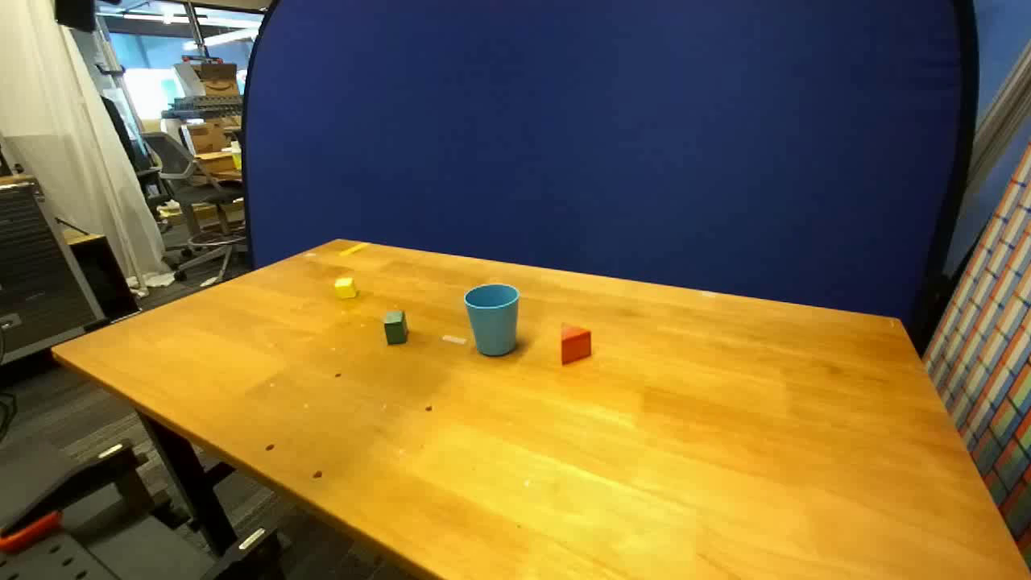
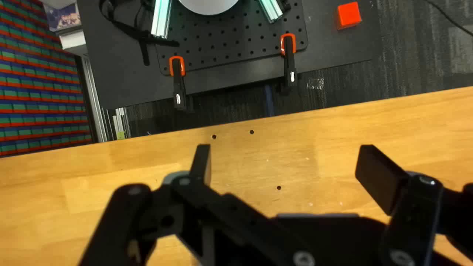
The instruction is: Put the yellow block inside the light blue cup
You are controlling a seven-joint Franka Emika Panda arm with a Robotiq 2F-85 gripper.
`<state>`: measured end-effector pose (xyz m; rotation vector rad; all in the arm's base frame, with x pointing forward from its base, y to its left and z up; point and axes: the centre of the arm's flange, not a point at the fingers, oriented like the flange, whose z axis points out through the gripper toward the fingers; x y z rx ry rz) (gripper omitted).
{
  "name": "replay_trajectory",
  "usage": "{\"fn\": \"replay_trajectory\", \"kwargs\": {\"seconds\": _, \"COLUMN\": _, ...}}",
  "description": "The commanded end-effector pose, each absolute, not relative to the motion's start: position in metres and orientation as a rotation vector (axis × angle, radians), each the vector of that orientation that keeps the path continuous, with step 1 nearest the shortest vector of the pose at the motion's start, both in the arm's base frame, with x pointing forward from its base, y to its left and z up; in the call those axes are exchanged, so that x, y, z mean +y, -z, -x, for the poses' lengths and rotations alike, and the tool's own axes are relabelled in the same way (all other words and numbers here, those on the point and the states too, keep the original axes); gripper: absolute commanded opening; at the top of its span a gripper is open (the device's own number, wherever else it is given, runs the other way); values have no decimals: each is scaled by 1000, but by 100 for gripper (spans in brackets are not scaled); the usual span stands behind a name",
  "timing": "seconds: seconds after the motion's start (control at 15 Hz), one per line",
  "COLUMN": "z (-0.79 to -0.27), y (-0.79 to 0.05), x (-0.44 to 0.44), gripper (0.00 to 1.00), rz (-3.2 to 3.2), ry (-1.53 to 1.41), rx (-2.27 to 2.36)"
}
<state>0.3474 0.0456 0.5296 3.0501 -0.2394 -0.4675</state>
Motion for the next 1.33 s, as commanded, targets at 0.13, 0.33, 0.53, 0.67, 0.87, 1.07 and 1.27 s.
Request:
{"fn": "replay_trajectory", "kwargs": {"seconds": 0.13, "z": -348, "y": -533, "x": 46, "gripper": 100, "rz": -3053, "ry": 455, "rx": -239}}
{"fn": "replay_trajectory", "kwargs": {"seconds": 0.33, "z": -348, "y": -534, "x": 46, "gripper": 100, "rz": -3054, "ry": 453, "rx": -239}}
{"fn": "replay_trajectory", "kwargs": {"seconds": 0.53, "z": -384, "y": -489, "x": 70, "gripper": 100, "rz": -3005, "ry": 357, "rx": -229}}
{"fn": "replay_trajectory", "kwargs": {"seconds": 0.67, "z": -408, "y": -456, "x": 97, "gripper": 100, "rz": -2996, "ry": 265, "rx": -154}}
{"fn": "replay_trajectory", "kwargs": {"seconds": 0.87, "z": -446, "y": -401, "x": 140, "gripper": 100, "rz": -3021, "ry": 170, "rx": -24}}
{"fn": "replay_trajectory", "kwargs": {"seconds": 1.07, "z": -480, "y": -352, "x": 175, "gripper": 100, "rz": -3029, "ry": 117, "rx": 106}}
{"fn": "replay_trajectory", "kwargs": {"seconds": 1.27, "z": -512, "y": -306, "x": 195, "gripper": 100, "rz": -3022, "ry": 93, "rx": 231}}
